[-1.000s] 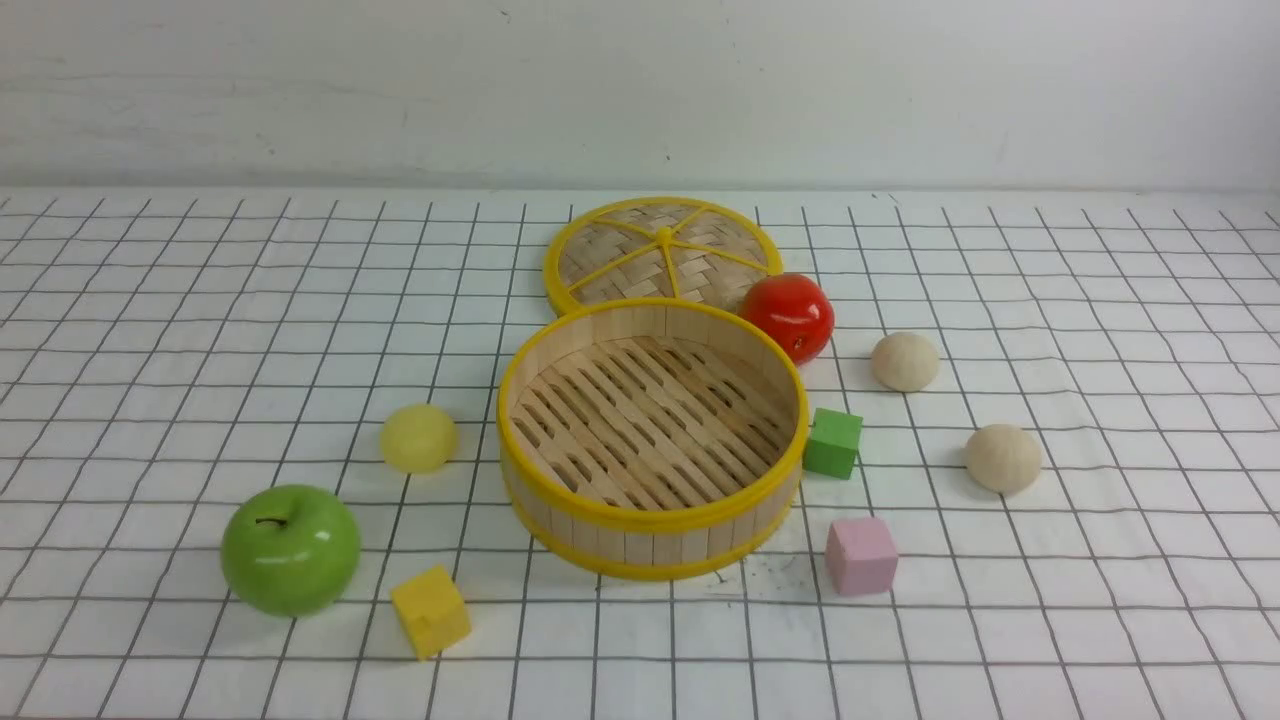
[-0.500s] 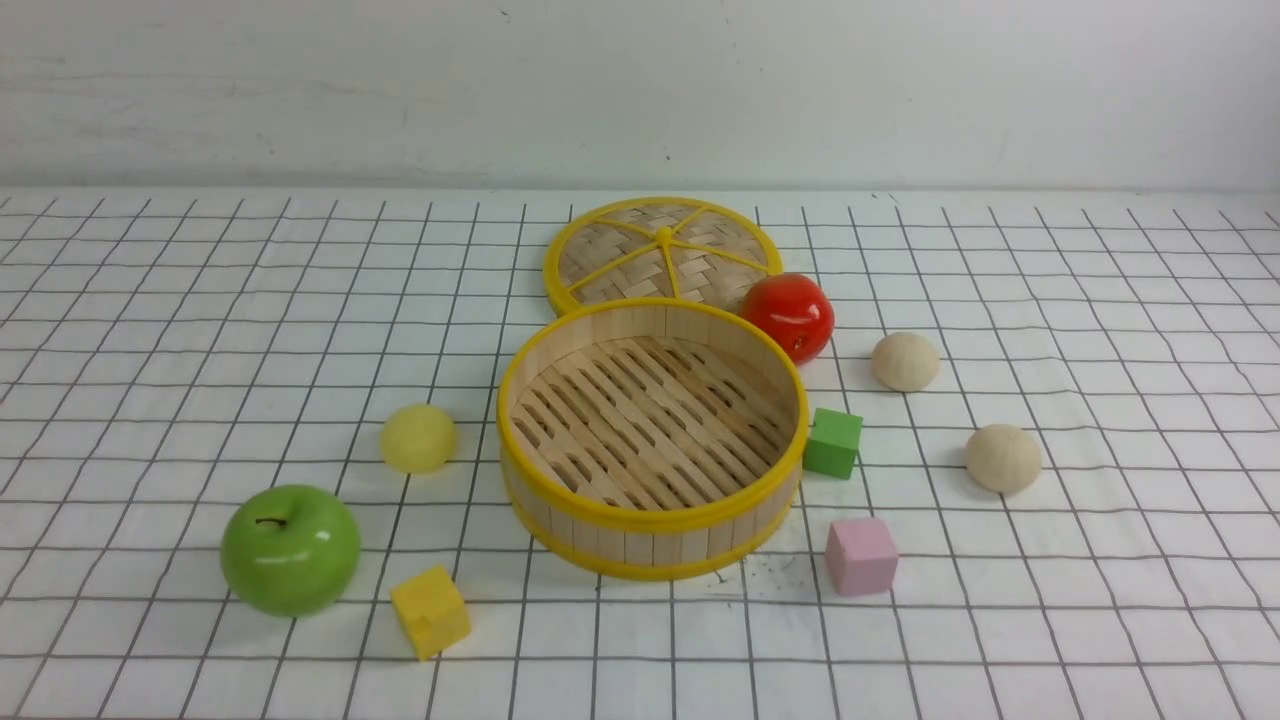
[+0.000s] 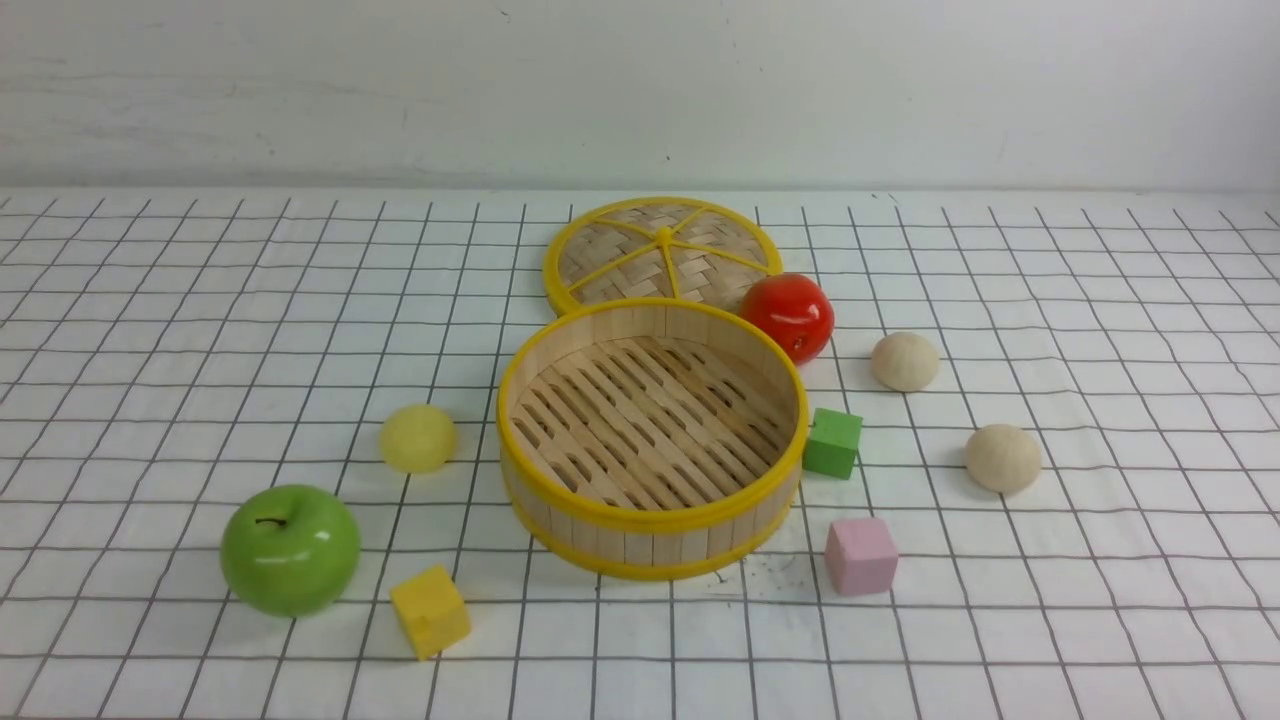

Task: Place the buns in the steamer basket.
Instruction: Use the left arm to grab a steamed stuffed bun

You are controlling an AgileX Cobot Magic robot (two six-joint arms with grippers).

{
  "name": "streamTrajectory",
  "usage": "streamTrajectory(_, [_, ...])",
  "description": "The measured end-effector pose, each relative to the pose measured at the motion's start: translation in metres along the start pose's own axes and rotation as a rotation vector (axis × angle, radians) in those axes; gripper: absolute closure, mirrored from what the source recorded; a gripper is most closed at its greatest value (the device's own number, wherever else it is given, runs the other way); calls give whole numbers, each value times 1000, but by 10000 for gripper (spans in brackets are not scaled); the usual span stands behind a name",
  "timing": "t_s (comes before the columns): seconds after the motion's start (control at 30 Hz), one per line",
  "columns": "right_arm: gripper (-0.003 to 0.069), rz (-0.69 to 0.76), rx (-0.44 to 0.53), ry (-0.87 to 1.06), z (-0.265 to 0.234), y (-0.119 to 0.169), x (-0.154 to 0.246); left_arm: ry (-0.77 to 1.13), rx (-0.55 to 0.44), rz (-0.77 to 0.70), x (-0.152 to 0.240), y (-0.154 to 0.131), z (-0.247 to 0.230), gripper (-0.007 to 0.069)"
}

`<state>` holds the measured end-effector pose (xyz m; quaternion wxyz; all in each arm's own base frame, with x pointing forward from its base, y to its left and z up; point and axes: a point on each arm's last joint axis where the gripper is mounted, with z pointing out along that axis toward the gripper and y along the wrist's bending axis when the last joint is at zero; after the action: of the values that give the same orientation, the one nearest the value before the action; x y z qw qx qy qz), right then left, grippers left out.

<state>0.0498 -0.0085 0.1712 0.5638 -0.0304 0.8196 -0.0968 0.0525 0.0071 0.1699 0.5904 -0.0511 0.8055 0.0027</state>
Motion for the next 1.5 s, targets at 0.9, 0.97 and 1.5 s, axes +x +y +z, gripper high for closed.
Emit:
streamTrajectory(0.9, [420, 0, 0, 0, 0, 0, 0, -30, -9, 46, -3, 1, 0, 387])
streamTrajectory(0.97, [420, 0, 0, 0, 0, 0, 0, -88, 13, 47, -8, -1, 0, 387])
streamTrajectory(1.5, [420, 0, 0, 0, 0, 0, 0, -662, 252, -130, -57, -17, -22, 387])
